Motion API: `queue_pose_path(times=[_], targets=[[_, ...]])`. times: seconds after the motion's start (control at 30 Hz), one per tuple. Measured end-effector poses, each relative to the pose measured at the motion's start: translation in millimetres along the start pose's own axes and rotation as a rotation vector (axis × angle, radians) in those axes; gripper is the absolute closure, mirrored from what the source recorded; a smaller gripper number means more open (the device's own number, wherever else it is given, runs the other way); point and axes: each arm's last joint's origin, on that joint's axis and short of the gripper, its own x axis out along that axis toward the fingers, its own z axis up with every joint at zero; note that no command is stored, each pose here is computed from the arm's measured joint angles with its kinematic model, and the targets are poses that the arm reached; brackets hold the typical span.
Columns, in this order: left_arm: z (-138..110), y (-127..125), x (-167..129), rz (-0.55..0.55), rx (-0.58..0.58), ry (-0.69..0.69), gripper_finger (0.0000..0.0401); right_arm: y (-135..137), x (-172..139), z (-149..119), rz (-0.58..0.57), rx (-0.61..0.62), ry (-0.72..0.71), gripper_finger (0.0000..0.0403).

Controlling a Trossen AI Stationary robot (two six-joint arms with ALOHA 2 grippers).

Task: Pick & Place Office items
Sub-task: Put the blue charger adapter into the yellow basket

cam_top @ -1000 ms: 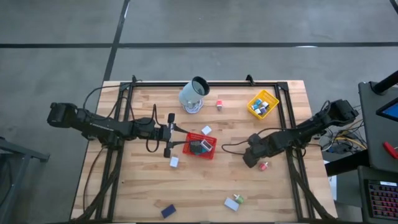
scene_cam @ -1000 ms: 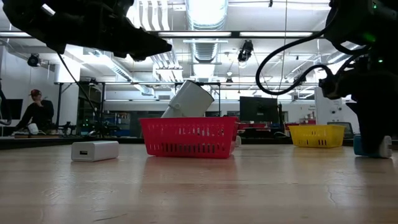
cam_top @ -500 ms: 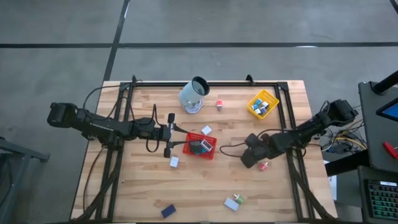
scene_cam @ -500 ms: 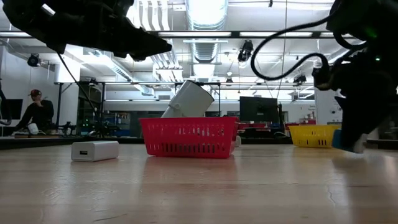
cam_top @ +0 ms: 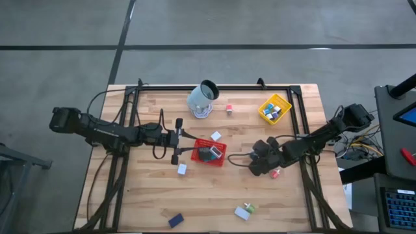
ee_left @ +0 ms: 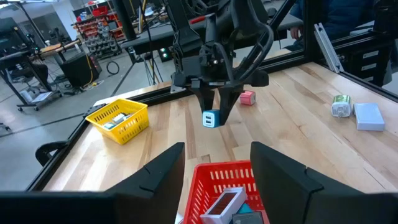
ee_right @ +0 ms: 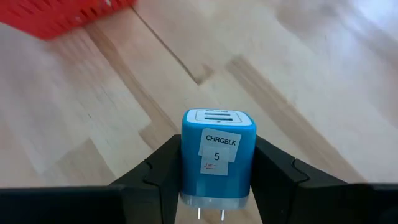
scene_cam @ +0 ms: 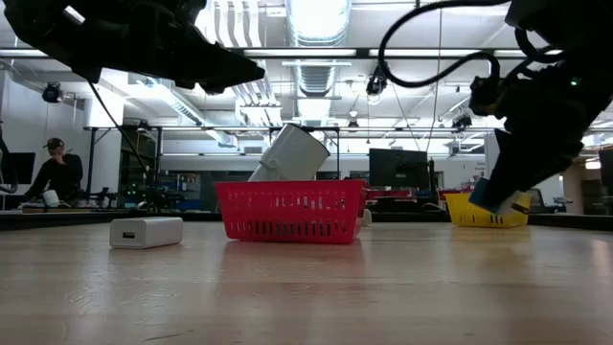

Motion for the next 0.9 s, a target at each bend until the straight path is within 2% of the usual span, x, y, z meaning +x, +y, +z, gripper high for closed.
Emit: queue_pose_path(times=[0.37, 0.9], targets=[[0.0, 0.0, 0.0, 0.0, -0.004, 0.0, 0.0215, 7.0, 2.1, 6.8, 0.042, -0.093, -0.177, 0.026], [0.1, 0.0, 0.0, 0.0, -0.007, 0.0, 0.0215, 10.2, 3.8, 10.9, 0.026, -0.248, -0.412, 0.026]])
